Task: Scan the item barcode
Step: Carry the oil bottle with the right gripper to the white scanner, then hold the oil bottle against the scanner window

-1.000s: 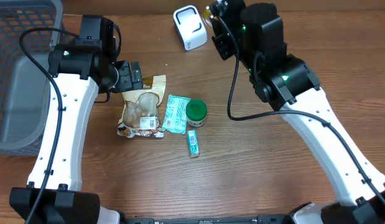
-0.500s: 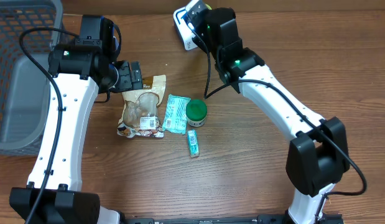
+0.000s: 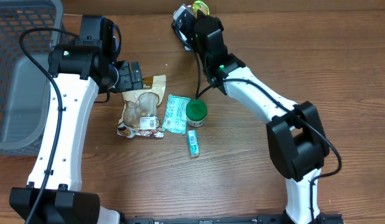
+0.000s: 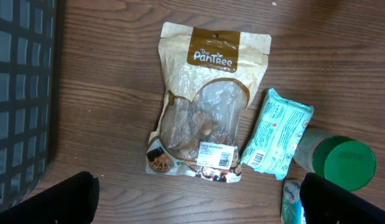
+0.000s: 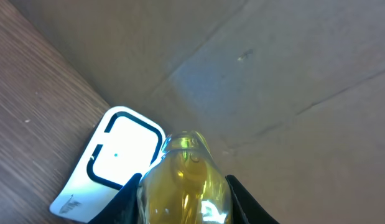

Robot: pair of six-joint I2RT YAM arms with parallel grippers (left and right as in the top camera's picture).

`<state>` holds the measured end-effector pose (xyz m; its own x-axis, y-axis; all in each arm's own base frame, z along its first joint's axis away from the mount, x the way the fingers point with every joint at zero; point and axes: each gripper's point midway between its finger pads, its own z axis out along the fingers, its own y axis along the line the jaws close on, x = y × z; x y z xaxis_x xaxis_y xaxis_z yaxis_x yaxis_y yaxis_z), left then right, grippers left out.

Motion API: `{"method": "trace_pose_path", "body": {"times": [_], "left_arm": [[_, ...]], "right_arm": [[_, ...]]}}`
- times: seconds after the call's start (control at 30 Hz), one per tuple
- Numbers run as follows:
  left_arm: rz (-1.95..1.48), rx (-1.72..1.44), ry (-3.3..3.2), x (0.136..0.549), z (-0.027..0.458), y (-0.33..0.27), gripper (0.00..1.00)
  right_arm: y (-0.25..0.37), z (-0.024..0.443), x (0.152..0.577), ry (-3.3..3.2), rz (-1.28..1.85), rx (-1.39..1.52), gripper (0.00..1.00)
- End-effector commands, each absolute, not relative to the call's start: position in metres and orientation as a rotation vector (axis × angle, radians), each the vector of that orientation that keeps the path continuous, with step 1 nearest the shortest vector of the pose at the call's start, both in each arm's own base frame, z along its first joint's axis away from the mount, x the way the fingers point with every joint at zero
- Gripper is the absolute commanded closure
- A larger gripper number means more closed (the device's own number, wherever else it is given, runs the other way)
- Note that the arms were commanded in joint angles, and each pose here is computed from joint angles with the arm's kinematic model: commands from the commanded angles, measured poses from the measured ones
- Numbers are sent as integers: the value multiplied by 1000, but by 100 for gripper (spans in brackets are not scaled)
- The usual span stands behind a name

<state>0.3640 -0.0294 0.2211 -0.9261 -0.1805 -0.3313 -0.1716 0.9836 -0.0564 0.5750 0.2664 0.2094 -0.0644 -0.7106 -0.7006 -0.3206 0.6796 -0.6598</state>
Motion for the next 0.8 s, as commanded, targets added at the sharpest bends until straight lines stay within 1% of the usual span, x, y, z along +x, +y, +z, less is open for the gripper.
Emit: {"method": "trace_pose_path", "body": {"times": [0.0,0.77], "left_arm": [[-40,-242,2799,365,218,-31,0],[-40,-242,2799,365,218,-31,1]], "right_arm": [[265,231,581,1608,-418,-787,96],[275,188,592,1619,-408,-794,96]]}}
